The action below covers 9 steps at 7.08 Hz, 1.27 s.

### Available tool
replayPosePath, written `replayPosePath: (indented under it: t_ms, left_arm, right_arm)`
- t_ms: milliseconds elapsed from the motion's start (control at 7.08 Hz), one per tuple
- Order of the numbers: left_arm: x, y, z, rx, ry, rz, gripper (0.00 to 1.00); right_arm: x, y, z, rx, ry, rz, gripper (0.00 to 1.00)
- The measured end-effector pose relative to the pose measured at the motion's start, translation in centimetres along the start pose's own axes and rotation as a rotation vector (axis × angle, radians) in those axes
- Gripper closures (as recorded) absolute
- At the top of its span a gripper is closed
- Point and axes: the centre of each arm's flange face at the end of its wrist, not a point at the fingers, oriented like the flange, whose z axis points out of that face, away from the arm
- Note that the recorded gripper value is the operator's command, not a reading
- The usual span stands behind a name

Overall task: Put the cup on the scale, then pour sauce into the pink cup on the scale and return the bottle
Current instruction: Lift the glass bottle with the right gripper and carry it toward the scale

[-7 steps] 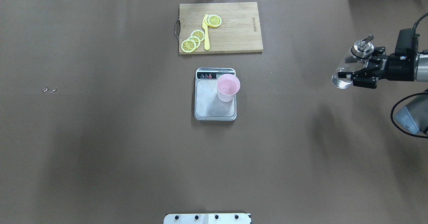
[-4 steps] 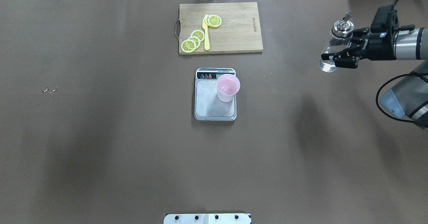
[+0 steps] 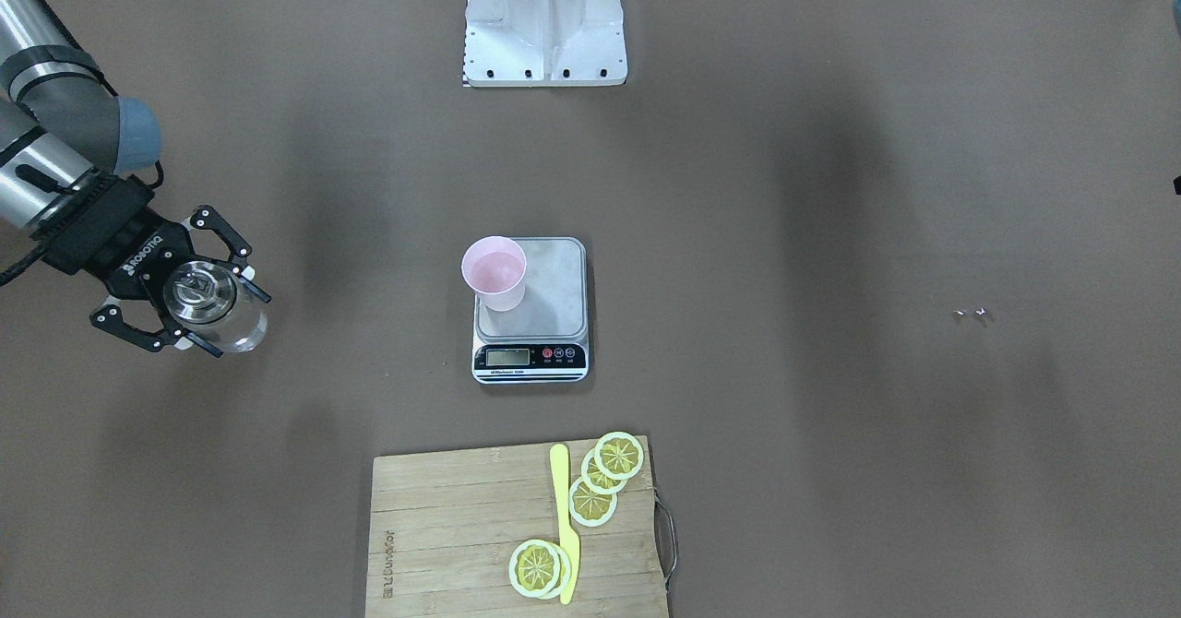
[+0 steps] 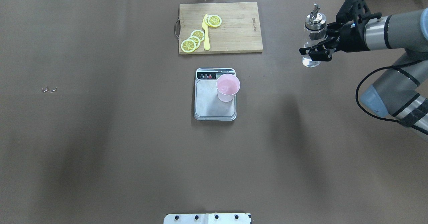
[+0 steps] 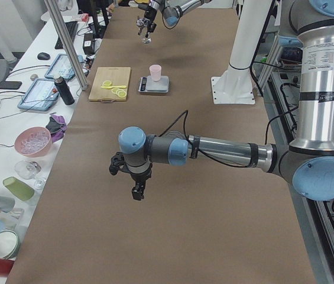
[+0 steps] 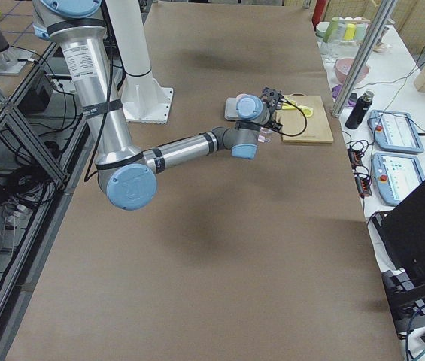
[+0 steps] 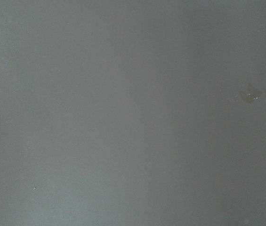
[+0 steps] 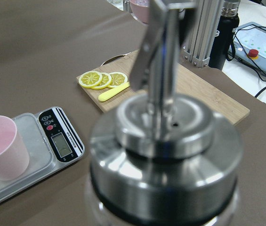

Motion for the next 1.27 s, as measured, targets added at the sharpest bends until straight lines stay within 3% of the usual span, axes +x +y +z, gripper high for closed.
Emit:
replayPosePath:
  t_ms: [283,565,1272]
  left_arm:
    - [-0.4,0.4,-0.1,0.0,-0.004,-0.009,0.01]
    - [-0.7,0.6,-0.2,0.002,-0.009,-0.015,0.01]
    - [-0.9,0.7,-0.4,0.0,-0.004,-0.026,0.01]
  right_arm:
    - [-4.5,-2.8,1.0,-0.081,0.028,-0.041,0.65]
    - [-6.7,-3.0,2.2,-0.134,0.055,-0.055,0.65]
    - [-11.5,-5.9,3.2,-0.363,0.192,-0.119,0.65]
